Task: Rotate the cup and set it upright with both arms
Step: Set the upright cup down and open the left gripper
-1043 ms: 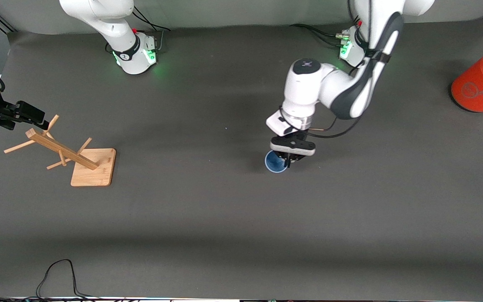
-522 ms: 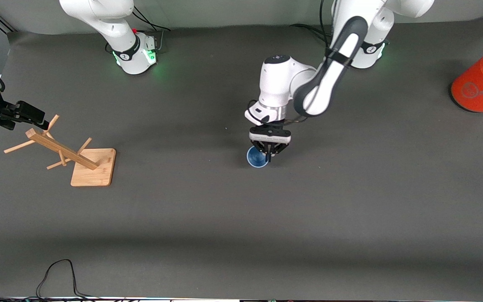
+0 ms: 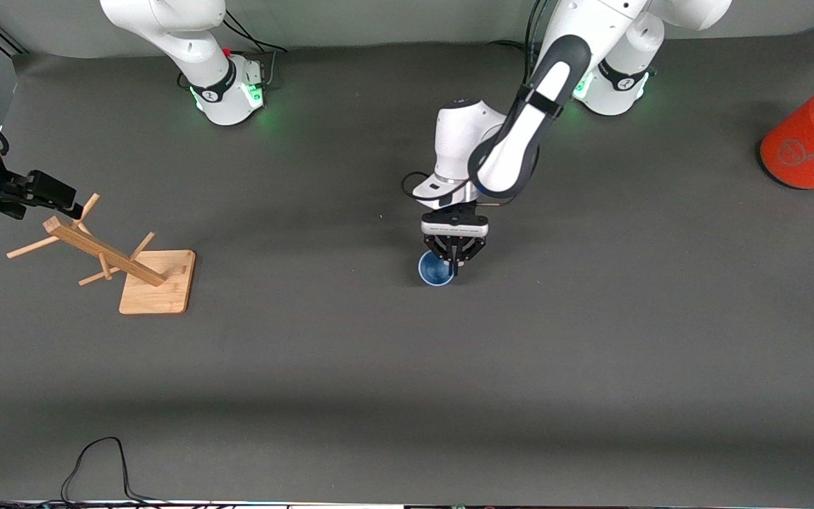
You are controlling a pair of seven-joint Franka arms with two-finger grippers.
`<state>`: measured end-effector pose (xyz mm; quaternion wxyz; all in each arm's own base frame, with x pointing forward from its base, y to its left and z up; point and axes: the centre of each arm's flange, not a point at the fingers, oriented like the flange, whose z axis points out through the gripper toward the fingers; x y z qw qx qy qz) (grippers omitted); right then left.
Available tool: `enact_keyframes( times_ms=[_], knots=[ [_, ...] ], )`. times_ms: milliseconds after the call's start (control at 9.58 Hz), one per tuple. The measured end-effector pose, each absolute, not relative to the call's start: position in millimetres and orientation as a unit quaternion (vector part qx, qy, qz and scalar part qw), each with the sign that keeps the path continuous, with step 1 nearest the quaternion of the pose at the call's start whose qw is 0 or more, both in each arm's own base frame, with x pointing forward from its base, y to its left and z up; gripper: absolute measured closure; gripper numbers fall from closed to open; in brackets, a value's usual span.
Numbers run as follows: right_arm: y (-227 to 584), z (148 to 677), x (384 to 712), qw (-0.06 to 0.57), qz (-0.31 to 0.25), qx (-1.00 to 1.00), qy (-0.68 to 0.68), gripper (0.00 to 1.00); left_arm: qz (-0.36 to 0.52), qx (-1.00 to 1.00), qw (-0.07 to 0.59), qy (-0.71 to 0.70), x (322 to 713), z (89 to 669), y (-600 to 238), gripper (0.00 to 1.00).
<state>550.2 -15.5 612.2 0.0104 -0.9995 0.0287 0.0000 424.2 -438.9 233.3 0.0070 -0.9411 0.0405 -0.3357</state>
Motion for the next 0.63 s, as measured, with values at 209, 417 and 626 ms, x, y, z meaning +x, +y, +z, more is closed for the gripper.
enact_keyframes(
  times_ms=[209,417,626],
  knots=[
    [-15.5,610.8,550.9,0.010,0.001,-1.000,0.029,0.00,-0.346,-0.937,0.011,0.037,416.0,231.2,-445.3,0.94],
    [-15.4,610.2,551.2,0.010,0.002,-1.000,0.029,0.00,-0.348,-0.937,0.011,0.040,411.1,230.8,-449.8,0.92],
    [-15.3,609.3,551.6,0.010,0.003,-1.000,0.029,0.00,-0.347,-0.937,0.011,0.038,410.3,230.2,-450.3,0.63]
  ],
)
